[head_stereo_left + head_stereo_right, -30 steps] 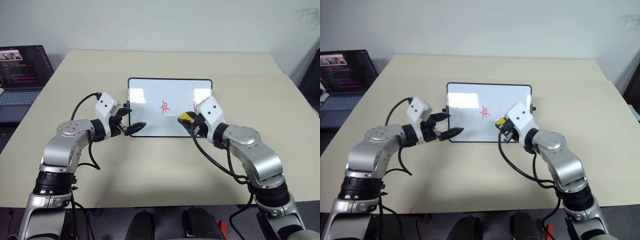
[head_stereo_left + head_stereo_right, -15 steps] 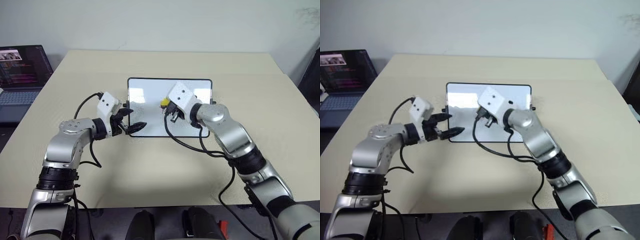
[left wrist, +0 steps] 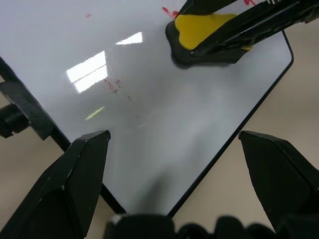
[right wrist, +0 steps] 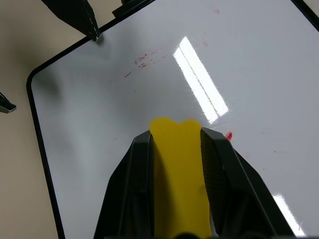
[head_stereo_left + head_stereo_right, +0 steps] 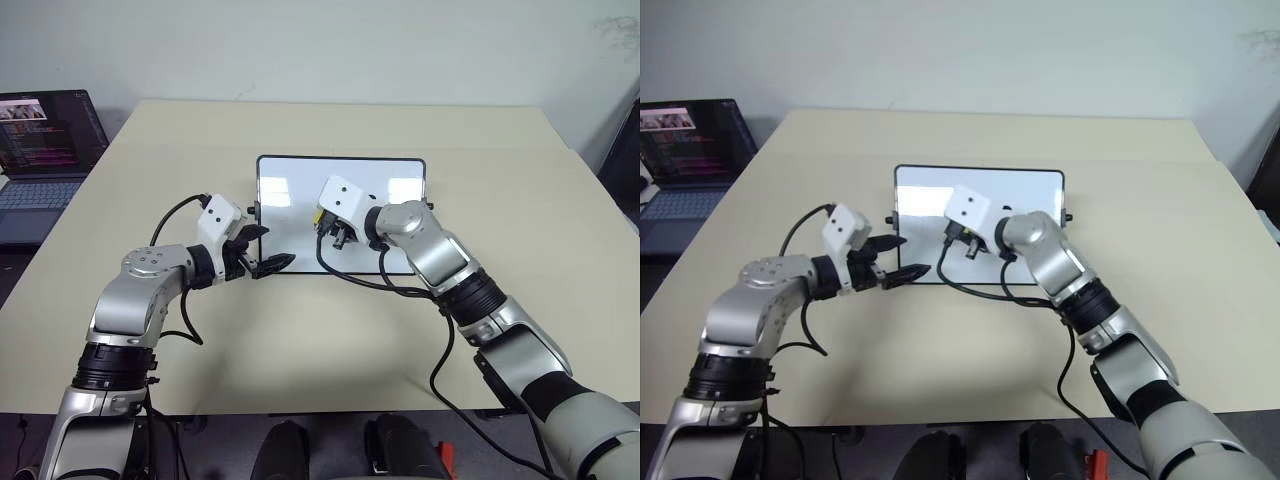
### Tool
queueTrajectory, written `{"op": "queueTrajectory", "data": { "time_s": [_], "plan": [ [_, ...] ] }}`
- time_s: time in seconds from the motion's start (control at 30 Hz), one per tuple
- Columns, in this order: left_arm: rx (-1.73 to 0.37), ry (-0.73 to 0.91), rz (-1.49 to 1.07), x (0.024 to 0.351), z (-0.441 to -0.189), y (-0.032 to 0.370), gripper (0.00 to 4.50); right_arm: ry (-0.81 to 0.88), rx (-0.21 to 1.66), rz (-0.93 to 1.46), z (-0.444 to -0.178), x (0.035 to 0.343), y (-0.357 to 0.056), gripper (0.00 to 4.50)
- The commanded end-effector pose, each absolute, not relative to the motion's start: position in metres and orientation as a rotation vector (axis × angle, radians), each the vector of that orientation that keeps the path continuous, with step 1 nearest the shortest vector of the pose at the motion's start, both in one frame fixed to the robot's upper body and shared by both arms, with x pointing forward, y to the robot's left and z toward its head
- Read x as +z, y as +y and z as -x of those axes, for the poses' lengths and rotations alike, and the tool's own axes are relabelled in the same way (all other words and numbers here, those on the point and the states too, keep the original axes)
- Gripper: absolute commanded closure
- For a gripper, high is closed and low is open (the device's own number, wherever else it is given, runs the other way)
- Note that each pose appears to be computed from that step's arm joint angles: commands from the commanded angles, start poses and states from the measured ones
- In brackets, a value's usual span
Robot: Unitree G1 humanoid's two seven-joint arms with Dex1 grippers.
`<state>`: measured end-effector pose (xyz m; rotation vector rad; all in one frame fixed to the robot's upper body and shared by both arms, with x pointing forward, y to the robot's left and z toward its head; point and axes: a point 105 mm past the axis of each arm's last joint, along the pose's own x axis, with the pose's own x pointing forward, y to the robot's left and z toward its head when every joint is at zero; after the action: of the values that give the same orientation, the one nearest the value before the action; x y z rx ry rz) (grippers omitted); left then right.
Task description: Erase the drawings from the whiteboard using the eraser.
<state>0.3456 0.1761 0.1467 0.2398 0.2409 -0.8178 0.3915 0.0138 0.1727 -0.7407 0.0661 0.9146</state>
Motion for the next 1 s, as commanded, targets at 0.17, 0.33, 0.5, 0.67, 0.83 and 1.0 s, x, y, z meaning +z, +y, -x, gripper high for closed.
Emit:
{"op": "queueTrajectory", "data": {
  "time_s": [0.17, 0.33, 0.5, 0.67, 0.83, 1.0],
  "plan": [
    [-0.838, 0.204, -0.255, 0.156, -0.34, 0.17, 0.0, -0.008, 0.786, 0.755, -0.411, 0.199, -0.001, 3.52],
    [-0.844, 0.204, -0.253, 0.155, -0.339, 0.168, 0.0, 0.099, 0.843, 0.779, -0.405, 0.167, -0.007, 3.52],
    [-0.848, 0.195, -0.253, 0.157, -0.339, 0.167, 0.0, 0.198, 0.916, 0.813, -0.392, 0.14, -0.016, 3.52],
    [-0.852, 0.175, -0.245, 0.161, -0.342, 0.165, 0.0, 0.092, 0.812, 0.818, -0.407, 0.165, -0.017, 3.52],
    [-0.86, 0.169, -0.232, 0.163, -0.341, 0.164, 0.0, -0.007, 0.701, 0.81, -0.422, 0.192, -0.018, 3.52],
    [-0.862, 0.169, -0.228, 0.162, -0.341, 0.163, 0.0, 0.091, 0.78, 0.852, -0.414, 0.164, -0.022, 3.52]
  ]
}}
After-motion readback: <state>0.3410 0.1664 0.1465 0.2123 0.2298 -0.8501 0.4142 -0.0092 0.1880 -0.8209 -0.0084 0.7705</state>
